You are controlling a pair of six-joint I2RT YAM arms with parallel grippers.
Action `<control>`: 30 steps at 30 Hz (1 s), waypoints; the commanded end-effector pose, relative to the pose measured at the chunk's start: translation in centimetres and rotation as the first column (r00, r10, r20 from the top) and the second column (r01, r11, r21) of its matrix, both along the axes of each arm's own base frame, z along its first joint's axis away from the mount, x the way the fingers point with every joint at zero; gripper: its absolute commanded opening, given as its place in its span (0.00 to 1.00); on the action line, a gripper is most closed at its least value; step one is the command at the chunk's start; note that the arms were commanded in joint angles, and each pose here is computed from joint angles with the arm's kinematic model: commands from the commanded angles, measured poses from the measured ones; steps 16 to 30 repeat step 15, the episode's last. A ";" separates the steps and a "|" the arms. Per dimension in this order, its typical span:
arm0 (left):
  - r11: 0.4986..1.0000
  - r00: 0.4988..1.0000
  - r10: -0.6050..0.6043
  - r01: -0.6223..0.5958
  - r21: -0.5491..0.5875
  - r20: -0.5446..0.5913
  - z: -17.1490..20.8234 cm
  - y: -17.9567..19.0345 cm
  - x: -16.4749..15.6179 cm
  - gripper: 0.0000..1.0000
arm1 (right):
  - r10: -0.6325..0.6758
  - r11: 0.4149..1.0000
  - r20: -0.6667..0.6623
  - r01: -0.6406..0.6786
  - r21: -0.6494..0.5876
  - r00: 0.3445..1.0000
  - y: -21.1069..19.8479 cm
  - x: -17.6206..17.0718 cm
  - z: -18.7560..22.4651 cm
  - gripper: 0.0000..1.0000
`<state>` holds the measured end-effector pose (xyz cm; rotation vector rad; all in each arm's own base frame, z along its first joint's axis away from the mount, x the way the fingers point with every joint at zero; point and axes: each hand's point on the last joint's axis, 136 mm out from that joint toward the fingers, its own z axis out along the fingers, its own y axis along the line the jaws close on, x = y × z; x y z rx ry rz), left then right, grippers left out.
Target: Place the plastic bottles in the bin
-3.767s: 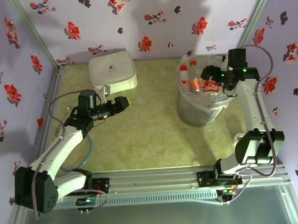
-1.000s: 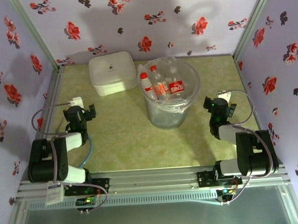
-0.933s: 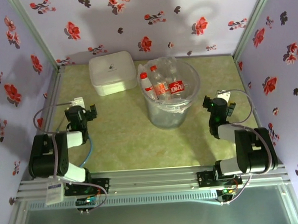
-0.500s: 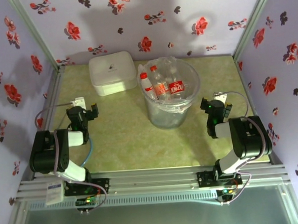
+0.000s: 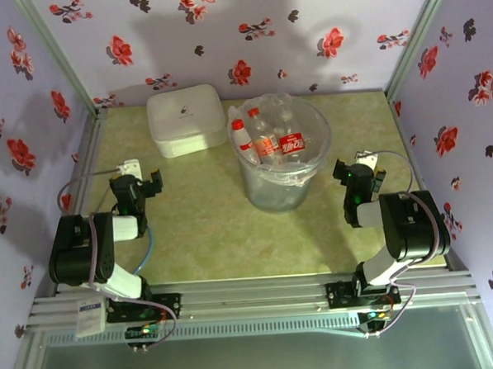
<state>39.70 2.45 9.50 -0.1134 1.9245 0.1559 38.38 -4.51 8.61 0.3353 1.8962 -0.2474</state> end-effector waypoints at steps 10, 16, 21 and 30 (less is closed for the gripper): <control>1.000 1.000 -0.019 0.018 0.014 0.013 0.1 -0.3 0.1 1.00 | 0.028 0.999 0.013 -0.028 0.014 1.000 0.4 0.5 0.4 0.99; 1.000 1.000 -0.019 0.019 0.015 0.013 0.1 -0.3 0.1 1.00 | 0.027 1.000 0.019 -0.027 0.013 0.999 0.4 0.3 0.4 0.99; 1.000 1.000 -0.019 0.019 0.015 0.013 0.1 -0.3 0.1 1.00 | 0.027 1.000 0.019 -0.027 0.013 0.999 0.4 0.3 0.4 0.99; 1.000 1.000 -0.019 0.019 0.015 0.013 0.1 -0.3 0.1 1.00 | 0.027 1.000 0.019 -0.027 0.013 0.999 0.4 0.3 0.4 0.99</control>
